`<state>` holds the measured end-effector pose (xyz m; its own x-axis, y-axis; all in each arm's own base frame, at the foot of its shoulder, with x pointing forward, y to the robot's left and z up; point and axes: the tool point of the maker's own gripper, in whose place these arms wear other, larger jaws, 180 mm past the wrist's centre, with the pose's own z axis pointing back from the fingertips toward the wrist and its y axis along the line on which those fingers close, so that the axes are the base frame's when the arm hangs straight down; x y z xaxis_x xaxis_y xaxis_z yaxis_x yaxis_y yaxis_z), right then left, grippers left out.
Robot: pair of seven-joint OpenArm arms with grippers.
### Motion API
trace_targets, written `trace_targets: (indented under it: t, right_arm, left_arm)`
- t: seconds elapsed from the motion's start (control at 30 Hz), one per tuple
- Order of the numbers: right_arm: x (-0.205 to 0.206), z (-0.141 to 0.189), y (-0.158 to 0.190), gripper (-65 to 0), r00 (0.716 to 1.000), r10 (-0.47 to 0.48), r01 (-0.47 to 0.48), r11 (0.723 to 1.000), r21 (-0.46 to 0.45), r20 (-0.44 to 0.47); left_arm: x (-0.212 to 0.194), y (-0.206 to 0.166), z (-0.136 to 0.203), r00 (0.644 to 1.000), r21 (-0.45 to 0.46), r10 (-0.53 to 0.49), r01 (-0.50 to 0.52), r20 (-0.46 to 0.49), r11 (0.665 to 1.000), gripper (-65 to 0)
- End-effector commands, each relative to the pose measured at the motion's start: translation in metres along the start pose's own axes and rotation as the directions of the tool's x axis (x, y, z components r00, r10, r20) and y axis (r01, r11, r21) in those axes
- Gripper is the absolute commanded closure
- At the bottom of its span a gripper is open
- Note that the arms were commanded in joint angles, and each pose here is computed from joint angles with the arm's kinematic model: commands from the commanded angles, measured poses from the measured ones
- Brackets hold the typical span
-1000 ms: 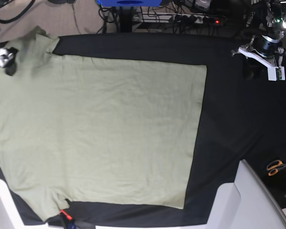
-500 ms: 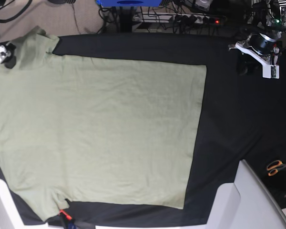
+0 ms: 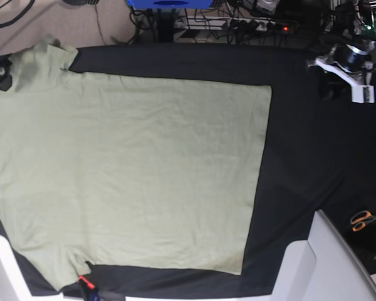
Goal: Fold the T-shirt properly
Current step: 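Grasp the shirt's shoulder edge with the right and left grippers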
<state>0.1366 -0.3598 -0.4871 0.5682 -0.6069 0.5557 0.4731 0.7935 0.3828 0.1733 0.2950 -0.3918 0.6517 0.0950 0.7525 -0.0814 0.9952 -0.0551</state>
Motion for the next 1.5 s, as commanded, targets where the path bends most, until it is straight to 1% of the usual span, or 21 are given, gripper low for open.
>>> trace_targets:
  t: [0.0, 0.13, 0.23, 0.3, 0.33, 0.37, 0.43, 0.5, 0.53, 0.57, 0.6, 0.63, 0.7, 0.73, 0.8, 0.9, 0.93, 1.03, 1.3, 1.37, 1.47]
  right_arm:
    - [-0.009, 0.001, 0.003, -50.9, 0.999, 0.023, -0.023, 1.0, 0.005, -0.037]
    - [-0.021, -0.005, 0.024, -50.7, 0.993, 0.085, -0.081, 0.995, 0.055, -0.078]
    - [-0.03, -0.008, 0.037, -50.7, 0.993, 0.084, -0.077, 0.994, 0.076, -0.085]
    - [-0.032, -0.008, 0.037, -48.5, 0.993, 0.081, -0.074, 0.994, 0.079, -0.09]
    - [-0.034, -0.009, 0.037, -44.9, 0.992, 0.079, -0.071, 0.994, 0.079, -0.094]
    - [-0.034, -0.009, 0.037, -39.6, 0.992, 0.079, -0.071, 0.994, 0.079, -0.094]
    - [-0.034, -0.009, 0.037, -26.7, 0.992, 0.078, -0.07, 0.994, 0.079, -0.095]
    - [-0.035, -0.009, 0.037, -11.1, 0.992, 0.079, -0.071, 0.994, 0.078, -0.096]
    - [-0.034, -0.009, 0.036, -4.7, 0.992, 0.08, -0.072, 0.994, 0.078, -0.096]
    - [-0.034, -0.008, 0.036, 0.0, 0.992, 0.078, -0.071, 0.995, 0.077, -0.096]
    - [-0.034, -0.008, 0.036, -0.2, 0.992, 0.079, -0.072, 0.995, 0.076, -0.096]
    - [-0.035, -0.008, 0.035, -2.0, 0.991, 0.08, -0.072, 0.995, 0.076, -0.103]
    - [-0.037, -0.007, 0.034, -0.8, 0.99, 0.08, -0.072, 0.995, 0.073, -0.118]
    - [-0.037, -0.007, 0.034, -0.3, 0.989, 0.08, -0.072, 0.995, 0.073, -0.121]
    - [-0.038, -0.008, 0.035, 0.0, 0.989, 0.082, -0.073, 0.994, 0.075, -0.123]
    - [-0.038, -0.008, 0.035, 0.0, 0.989, 0.083, -0.074, 0.994, 0.076, -0.123]
    - [-0.037, -0.008, 0.035, 0.0, 0.989, 0.085, -0.077, 0.994, 0.076, -0.122]
    - [-0.037, -0.008, 0.035, 0.0, 0.989, 0.085, -0.077, 0.994, 0.076, -0.122]
    - [-0.037, -0.008, 0.035, 0.0, 0.989, 0.086, -0.077, 0.994, 0.077, -0.123]
    - [-0.037, -0.008, 0.035, 0.0, 0.989, 0.087, -0.078, 0.994, 0.077, -0.122]
    - [-0.036, -0.008, 0.036, 0.0, 0.989, 0.088, -0.079, 0.994, 0.077, -0.12]
  left_arm:
    - [0.01, 0.001, 0.002, 0.999, -0.003, -0.01, 0.011, 0.032, 1.0, -17.4]
    - [0.013, -0.002, 0.0, 0.999, -0.011, -0.007, 0.007, 0.04, 1.0, -17.4]
    - [0.008, -0.006, -0.001, 0.999, -0.009, 0.031, -0.03, 0.044, 1.0, -17.4]
    - [0.01, -0.011, -0.003, 0.997, -0.012, 0.048, -0.047, 0.056, 0.999, -17.4]
    - [0.009, -0.013, -0.005, 0.997, -0.013, 0.058, -0.057, 0.058, 0.998, -17.4]
    - [0.004, -0.012, -0.007, 0.996, -0.009, 0.076, -0.075, 0.05, 0.997, -17.4]
    - [-0.008, -0.009, -0.012, 0.993, 0.004, 0.112, -0.112, 0.029, 0.994, -17.4]
    - [-0.016, -0.007, -0.02, 0.991, 0.01, 0.136, -0.136, 0.012, 0.991, -17.8]
    - [-0.021, -0.006, -0.022, 0.989, 0.012, 0.147, -0.147, -0.001, 0.989, -18.4]
    - [-0.028, -0.005, -0.024, 0.987, 0.019, 0.162, -0.162, -0.014, 0.987, -18.6]
    - [-0.032, -0.004, -0.025, 0.985, 0.022, 0.17, -0.169, -0.022, 0.985, -18.8]
    - [-0.032, -0.005, -0.027, 0.984, 0.021, 0.177, -0.177, -0.022, 0.984, -18.8]
    - [-0.035, -0.006, -0.031, 0.98, 0.023, 0.196, -0.195, -0.024, 0.981, -21.4]
    - [-0.039, -0.008, -0.031, 0.978, 0.024, 0.208, -0.207, -0.029, 0.978, -24.0]
    - [-0.041, -0.009, -0.032, 0.976, 0.022, 0.214, -0.214, -0.033, 0.977, -32.9]
    - [-0.039, -0.034, -0.041, 0.979, -0.065, 0.202, -0.204, -0.038, 0.977, -40.3]
    - [-0.041, -0.044, -0.043, 0.98, -0.1, 0.195, -0.199, -0.049, 0.975, -40.8]
    - [-0.057, -0.064, -0.05, 0.974, -0.146, 0.206, -0.218, -0.092, 0.965, -40.6]
    - [-0.089, -0.09, -0.067, 0.938, -0.147, 0.303, -0.327, -0.168, 0.933, -40.6]
    - [-0.088, -0.092, -0.072, 0.936, -0.151, 0.307, -0.332, -0.171, 0.931, -40.6]
    - [-0.093, -0.11, -0.076, 0.936, -0.188, 0.29, -0.327, -0.199, 0.926, -40.5]
